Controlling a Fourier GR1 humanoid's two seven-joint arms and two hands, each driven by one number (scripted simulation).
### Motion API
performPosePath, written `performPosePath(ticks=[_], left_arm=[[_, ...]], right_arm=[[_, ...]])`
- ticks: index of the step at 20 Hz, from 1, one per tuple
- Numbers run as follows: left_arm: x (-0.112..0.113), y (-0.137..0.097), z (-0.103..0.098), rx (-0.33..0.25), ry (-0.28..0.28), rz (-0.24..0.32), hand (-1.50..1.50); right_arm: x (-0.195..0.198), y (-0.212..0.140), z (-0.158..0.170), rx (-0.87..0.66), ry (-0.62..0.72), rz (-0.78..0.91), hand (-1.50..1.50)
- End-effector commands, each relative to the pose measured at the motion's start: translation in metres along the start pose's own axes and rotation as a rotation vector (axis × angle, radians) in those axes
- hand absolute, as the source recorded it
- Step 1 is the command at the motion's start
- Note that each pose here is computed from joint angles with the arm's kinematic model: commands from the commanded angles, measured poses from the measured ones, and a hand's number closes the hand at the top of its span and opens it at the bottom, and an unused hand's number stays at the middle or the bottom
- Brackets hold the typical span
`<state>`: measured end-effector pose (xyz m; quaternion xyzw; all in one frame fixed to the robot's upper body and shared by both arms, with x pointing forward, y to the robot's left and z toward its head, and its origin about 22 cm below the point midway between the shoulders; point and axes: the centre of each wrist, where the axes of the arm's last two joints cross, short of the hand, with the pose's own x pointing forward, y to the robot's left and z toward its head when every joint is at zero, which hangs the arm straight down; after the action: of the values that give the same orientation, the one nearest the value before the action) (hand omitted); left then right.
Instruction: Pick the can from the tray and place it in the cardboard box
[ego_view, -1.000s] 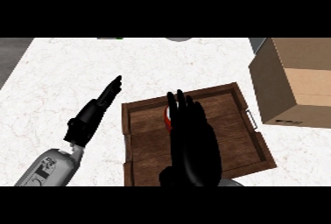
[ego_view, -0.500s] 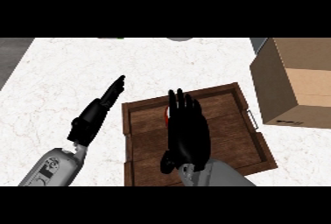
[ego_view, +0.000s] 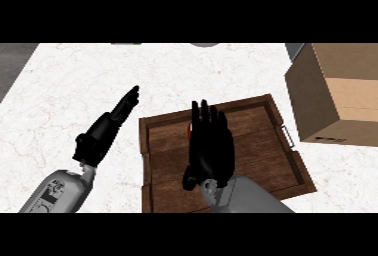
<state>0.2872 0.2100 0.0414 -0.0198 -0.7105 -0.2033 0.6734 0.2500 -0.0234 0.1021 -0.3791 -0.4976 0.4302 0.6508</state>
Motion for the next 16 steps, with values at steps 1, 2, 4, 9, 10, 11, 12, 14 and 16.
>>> performPosePath(ticks=[1, 2, 4, 9, 10, 11, 12, 14, 16], left_arm=[[-0.005, 0.001, 0.002, 0.0, 0.005, 0.015, 0.0], [0.002, -0.007, 0.014, -0.002, 0.002, 0.017, 0.0], [0.002, -0.007, 0.001, 0.01, 0.005, -0.018, 0.0], [-0.006, 0.004, 0.003, 0.017, 0.014, -0.008, 0.0], [-0.003, -0.015, -0.002, -0.02, -0.008, 0.004, 0.0], [0.019, -0.009, -0.001, -0.008, -0.008, 0.0, 0.0], [-0.007, 0.008, 0.009, -0.006, -0.01, -0.008, 0.0], [0.019, 0.006, -0.001, 0.0, 0.002, 0.007, 0.0], [0.005, -0.001, 0.002, 0.015, 0.013, 0.004, 0.0]], right_arm=[[-0.002, 0.02, 0.006, 0.029, 0.156, 0.021, -1.5], [0.002, -0.006, -0.017, 0.02, 0.165, -0.004, -1.5], [0.005, -0.003, -0.004, 0.035, 0.158, 0.009, -1.5], [-0.002, 0.005, -0.01, 0.086, 0.174, 0.006, -1.5], [-0.001, 0.02, -0.026, 0.075, 0.19, 0.003, -1.5], [0.002, 0.012, -0.035, 0.089, 0.198, 0.024, -1.5], [0.001, 0.029, -0.011, 0.097, 0.196, 0.003, -1.5], [0.001, 0.028, -0.028, 0.112, 0.189, 0.032, -1.5], [0.0, 0.022, -0.029, 0.12, 0.175, 0.017, -1.5]])
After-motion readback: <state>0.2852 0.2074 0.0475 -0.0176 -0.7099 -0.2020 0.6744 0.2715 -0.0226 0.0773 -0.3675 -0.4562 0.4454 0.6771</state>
